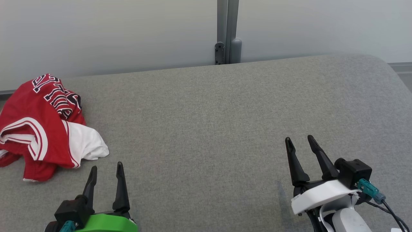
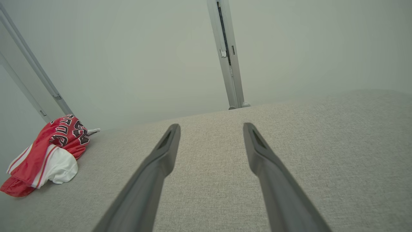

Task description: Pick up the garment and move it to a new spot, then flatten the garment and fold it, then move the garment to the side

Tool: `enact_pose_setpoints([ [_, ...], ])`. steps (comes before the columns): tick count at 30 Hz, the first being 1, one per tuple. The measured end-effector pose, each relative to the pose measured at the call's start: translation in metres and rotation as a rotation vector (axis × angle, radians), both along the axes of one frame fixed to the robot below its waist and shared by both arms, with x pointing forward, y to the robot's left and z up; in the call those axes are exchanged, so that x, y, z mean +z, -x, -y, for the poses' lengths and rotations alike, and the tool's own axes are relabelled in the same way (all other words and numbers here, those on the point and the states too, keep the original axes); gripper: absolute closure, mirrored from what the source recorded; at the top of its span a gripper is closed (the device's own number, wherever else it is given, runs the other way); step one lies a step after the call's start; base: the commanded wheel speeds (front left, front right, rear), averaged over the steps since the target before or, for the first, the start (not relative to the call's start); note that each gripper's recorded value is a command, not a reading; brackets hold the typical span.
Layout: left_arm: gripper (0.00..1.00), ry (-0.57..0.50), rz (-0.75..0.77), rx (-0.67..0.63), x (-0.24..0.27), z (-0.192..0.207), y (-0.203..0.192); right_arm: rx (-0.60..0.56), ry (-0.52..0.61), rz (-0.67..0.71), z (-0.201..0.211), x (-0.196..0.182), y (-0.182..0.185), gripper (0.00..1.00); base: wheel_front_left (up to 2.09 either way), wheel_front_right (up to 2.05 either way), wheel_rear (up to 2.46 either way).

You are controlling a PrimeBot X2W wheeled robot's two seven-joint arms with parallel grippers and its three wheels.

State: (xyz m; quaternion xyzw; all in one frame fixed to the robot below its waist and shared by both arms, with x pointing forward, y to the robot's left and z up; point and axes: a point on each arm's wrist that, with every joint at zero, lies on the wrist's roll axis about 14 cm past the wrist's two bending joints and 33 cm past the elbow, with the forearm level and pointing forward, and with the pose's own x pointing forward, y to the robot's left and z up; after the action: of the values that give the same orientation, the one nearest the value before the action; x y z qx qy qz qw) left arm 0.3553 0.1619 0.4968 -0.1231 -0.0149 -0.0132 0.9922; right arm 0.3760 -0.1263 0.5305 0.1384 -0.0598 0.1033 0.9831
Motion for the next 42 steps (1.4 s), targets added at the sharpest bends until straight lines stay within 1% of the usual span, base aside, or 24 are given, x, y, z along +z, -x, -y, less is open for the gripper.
enact_pose_setpoints([
  [18, 0.00, -0.123, 0.024, -0.030, -0.0007, 0.0081, 0.0032, 0.020, 0.120, 0.051, -0.0076, 0.0036, 0.0022, 0.00, 0.00, 0.00, 0.00],
  [42, 0.00, -0.124, 0.024, -0.028, -0.0009, 0.0075, 0.0043, 0.020, 0.121, 0.049, -0.0077, 0.0031, 0.0018, 0.00, 0.00, 0.00, 0.00],
])
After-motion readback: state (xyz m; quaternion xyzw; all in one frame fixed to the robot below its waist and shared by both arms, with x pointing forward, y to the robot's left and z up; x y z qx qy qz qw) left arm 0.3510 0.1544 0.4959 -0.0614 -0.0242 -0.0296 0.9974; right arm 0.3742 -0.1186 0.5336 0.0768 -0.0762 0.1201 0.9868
